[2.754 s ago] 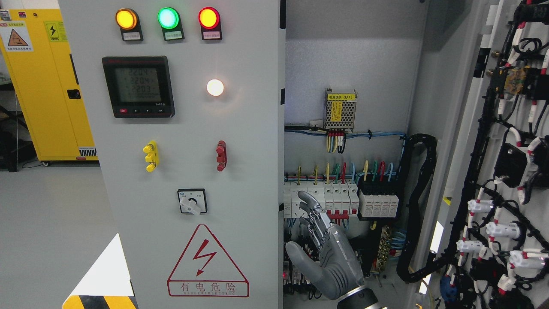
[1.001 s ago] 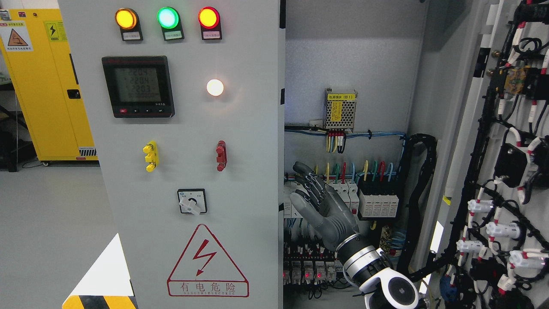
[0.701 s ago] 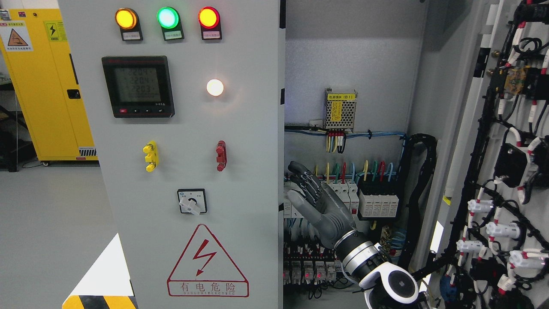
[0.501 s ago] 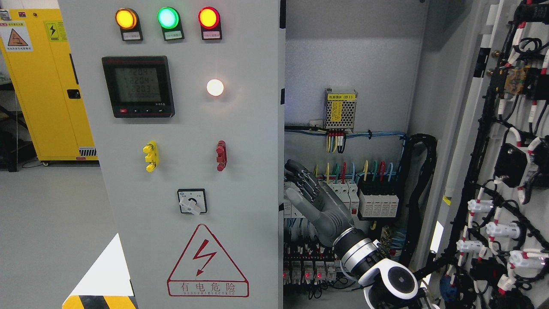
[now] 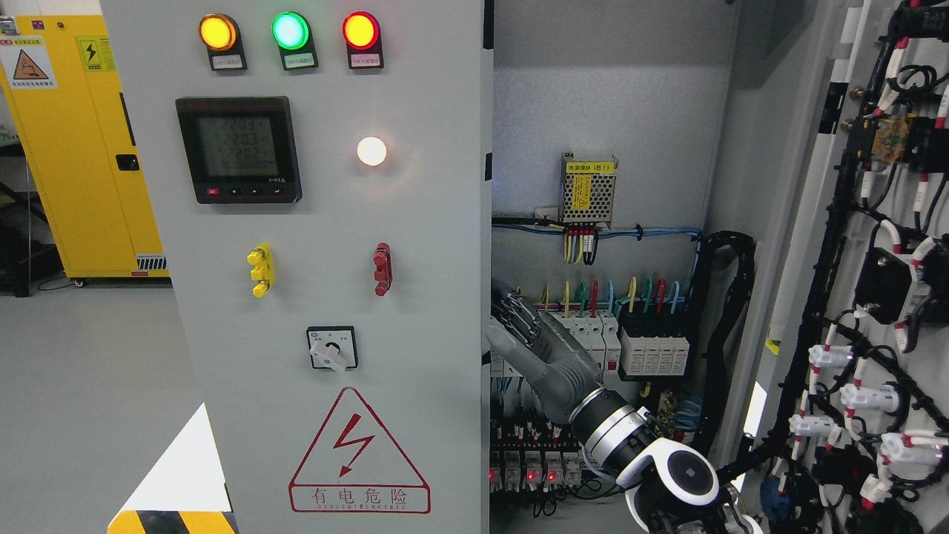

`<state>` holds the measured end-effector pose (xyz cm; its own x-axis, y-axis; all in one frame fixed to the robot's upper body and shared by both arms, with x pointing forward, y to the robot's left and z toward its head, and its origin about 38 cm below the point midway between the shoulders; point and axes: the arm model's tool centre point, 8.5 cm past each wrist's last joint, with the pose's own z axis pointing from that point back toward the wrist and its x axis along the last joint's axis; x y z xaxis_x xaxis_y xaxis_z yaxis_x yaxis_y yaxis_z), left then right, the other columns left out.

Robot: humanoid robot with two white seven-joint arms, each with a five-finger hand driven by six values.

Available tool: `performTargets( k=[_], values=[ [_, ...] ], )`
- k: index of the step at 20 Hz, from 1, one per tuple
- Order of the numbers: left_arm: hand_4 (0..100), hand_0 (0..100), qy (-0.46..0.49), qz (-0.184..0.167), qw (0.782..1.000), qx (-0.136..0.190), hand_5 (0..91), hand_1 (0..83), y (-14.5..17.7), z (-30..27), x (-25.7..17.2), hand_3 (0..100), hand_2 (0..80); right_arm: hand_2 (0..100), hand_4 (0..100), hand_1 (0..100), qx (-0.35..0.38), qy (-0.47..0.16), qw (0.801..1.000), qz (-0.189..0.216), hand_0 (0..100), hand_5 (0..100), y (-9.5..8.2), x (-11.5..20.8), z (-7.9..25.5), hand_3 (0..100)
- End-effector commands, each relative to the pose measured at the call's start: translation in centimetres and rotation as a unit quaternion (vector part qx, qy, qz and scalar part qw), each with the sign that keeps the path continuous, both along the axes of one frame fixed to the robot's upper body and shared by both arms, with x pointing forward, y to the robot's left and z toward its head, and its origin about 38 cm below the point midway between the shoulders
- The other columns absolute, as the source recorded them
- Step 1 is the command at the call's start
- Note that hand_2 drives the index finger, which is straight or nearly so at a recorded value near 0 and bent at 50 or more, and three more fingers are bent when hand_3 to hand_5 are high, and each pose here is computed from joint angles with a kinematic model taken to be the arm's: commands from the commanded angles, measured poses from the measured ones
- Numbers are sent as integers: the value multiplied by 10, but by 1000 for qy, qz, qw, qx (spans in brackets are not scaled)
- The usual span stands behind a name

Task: Open door with both hands
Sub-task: 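Place the right hand fingers behind the lamp door's inner edge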

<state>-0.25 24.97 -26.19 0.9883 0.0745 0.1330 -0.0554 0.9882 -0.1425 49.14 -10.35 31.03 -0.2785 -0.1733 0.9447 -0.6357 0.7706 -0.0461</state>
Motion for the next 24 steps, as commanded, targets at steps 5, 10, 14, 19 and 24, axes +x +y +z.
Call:
performTargets(
  k=[5, 10, 14, 19, 24],
  values=[
    [0, 120, -1, -1, 1000, 17, 0, 556, 22, 2, 1, 0, 0, 40, 0, 500, 9, 25, 1000, 12, 0, 0, -1, 15, -6, 0],
    [0, 120, -1, -1, 1000, 18, 0, 556, 23, 2, 1, 0, 0, 40, 0, 500, 16, 30, 999, 7, 0, 0, -6, 21, -3, 0],
    [0, 120, -1, -1, 1000, 18, 0, 556, 23, 2, 1, 0, 0, 40, 0, 500, 27, 34, 999, 17, 0, 0, -11, 22, -4, 0],
    [0, 120, 0, -1, 1000, 18, 0, 556, 23, 2, 1, 0, 0, 40, 0, 500, 22, 27, 999, 36, 0, 0, -10, 19, -2, 0],
    [0, 120, -1, -1, 1000, 17, 0, 556, 22, 2, 1, 0, 0, 40, 0, 500, 19, 22, 998, 46, 0, 0, -8, 19, 1, 0]
  ],
)
